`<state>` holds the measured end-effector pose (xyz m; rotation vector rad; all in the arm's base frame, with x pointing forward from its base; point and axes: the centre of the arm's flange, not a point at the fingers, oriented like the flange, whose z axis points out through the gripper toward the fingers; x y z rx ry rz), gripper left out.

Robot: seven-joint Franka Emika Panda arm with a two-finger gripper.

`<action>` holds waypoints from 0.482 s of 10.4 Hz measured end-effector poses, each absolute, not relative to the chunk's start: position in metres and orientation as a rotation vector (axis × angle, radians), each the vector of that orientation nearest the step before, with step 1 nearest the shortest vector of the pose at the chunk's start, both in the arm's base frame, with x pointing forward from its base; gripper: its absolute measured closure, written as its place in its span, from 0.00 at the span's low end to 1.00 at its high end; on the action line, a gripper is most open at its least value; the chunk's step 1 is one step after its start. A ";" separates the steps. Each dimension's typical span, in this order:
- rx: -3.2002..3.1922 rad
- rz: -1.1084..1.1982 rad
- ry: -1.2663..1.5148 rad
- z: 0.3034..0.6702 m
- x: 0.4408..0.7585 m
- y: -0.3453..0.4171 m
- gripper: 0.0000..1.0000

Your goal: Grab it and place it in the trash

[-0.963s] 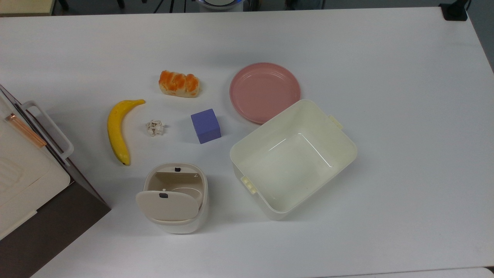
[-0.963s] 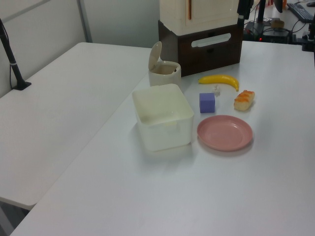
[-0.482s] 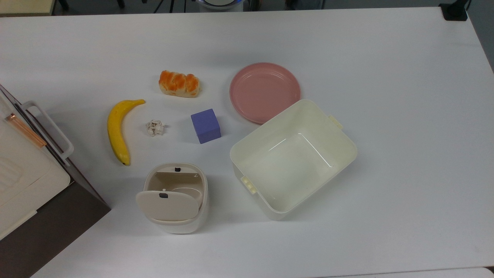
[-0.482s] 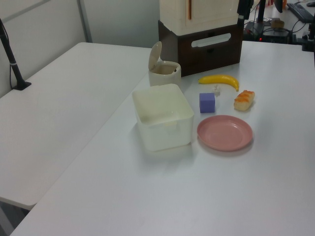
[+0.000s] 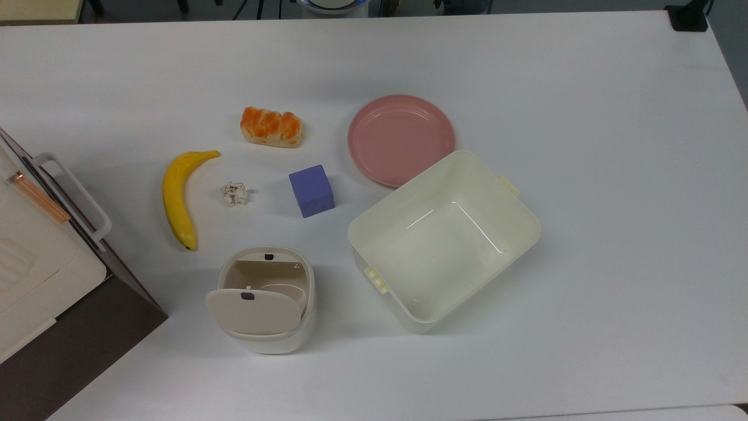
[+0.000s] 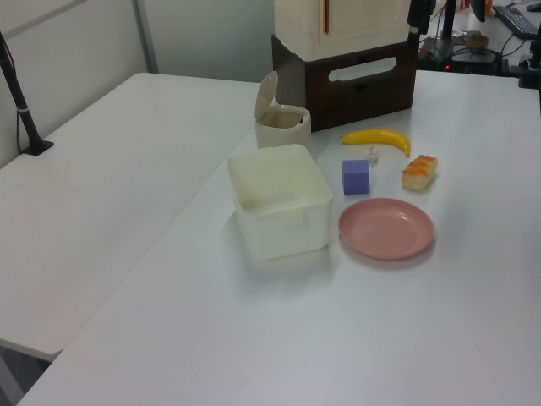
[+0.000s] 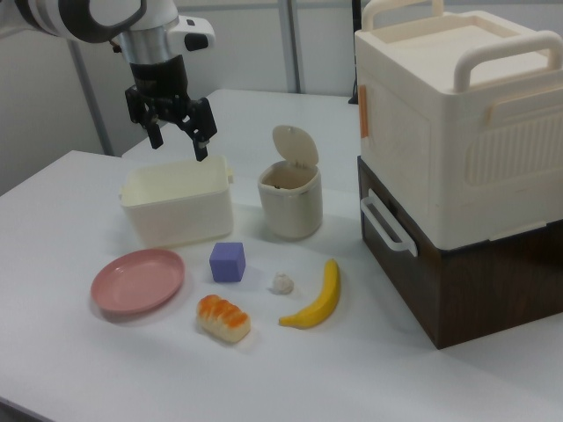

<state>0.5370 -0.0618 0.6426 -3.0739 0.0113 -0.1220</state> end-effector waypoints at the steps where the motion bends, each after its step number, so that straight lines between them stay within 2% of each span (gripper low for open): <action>1: -3.074 -0.122 0.011 0.643 0.537 -0.062 0.00; 5: -3.092 -0.110 0.011 0.640 0.537 -0.064 0.00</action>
